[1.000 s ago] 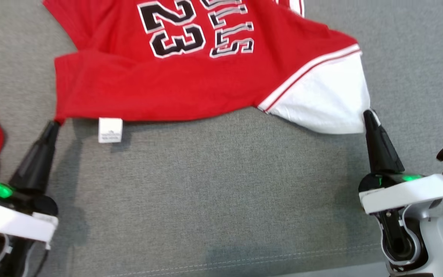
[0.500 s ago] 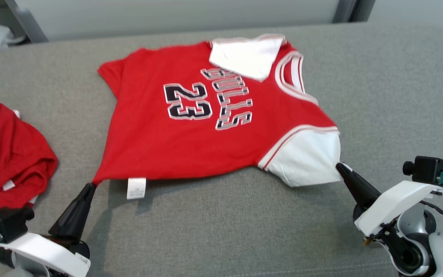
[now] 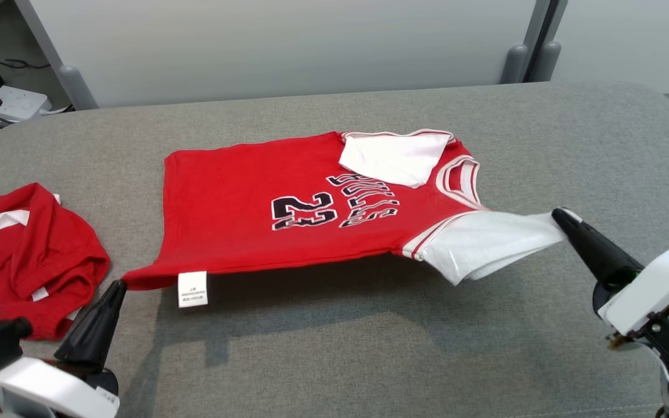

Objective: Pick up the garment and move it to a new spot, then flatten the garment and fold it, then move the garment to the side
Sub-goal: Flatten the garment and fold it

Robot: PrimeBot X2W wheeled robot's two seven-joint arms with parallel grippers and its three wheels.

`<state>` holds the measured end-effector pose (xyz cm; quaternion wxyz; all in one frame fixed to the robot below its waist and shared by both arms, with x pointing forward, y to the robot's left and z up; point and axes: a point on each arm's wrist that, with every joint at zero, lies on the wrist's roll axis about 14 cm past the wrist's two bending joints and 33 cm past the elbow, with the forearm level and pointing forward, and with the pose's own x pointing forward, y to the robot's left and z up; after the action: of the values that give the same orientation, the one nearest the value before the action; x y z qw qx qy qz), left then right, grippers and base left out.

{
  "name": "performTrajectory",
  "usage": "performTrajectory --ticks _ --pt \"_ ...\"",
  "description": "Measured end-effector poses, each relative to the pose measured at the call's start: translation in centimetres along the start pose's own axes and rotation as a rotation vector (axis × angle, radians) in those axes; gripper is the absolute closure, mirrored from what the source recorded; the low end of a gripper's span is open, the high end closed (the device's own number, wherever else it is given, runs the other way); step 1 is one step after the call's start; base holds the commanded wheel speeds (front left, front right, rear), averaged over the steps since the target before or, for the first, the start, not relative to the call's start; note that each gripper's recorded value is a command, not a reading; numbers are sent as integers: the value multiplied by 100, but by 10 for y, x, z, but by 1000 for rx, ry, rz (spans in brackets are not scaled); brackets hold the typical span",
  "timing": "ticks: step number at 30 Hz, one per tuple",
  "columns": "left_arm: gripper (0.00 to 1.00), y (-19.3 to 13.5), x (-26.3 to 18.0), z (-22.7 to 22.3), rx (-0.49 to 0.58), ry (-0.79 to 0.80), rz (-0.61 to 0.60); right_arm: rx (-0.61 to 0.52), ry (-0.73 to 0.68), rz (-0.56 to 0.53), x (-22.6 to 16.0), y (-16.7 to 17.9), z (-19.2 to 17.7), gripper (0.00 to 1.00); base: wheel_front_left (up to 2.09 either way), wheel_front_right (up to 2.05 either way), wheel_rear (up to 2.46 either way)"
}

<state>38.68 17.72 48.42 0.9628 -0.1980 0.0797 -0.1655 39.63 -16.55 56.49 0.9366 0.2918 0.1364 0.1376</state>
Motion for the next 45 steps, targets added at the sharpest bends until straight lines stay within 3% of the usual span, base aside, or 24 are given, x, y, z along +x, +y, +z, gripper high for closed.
performTrajectory --ticks 8,13,16,21,24,26,28,30,32,35,38,41,45 --pt "100 -18 -19 -53 -106 153 -33 68 202 27 -2 5 -69 100 0 0 0" --pt "100 -32 -21 -36 -158 164 -105 67 225 111 -6 27 -64 100 0 0 0" --pt "100 -33 -31 -36 -136 260 -146 43 264 127 -11 33 -66 100 0 0 0" --pt "100 -26 -35 -56 -66 504 -198 -20 487 72 -9 26 -121 100 0 0 0" --pt "100 -29 -7 -52 -110 564 -232 -77 556 78 13 27 -144 100 0 0 0" --pt "100 -22 12 -52 -89 606 -249 -145 523 98 45 29 -142 100 0 0 0" --pt "100 -7 52 -50 -158 587 -226 -159 372 166 103 34 -122 100 0 0 0" --pt "100 5 87 -44 -223 525 -204 -147 220 164 144 22 -97 100 0 0 0" --pt "100 11 129 -16 -183 380 -229 -184 -15 108 185 -3 -42 100 0 0 0" --pt "100 -9 194 124 -158 -175 -347 -192 -524 87 211 -13 100 100 0 0 0" --pt "100 -43 188 241 -127 -513 -483 -268 -790 105 203 14 201 100 0 0 0" --pt "100 -59 174 261 -34 -539 -517 -298 -798 79 198 25 231 100 0 0 0" --pt "100 -48 178 256 6 -505 -484 -283 -777 12 195 3 234 100 0 0 0"
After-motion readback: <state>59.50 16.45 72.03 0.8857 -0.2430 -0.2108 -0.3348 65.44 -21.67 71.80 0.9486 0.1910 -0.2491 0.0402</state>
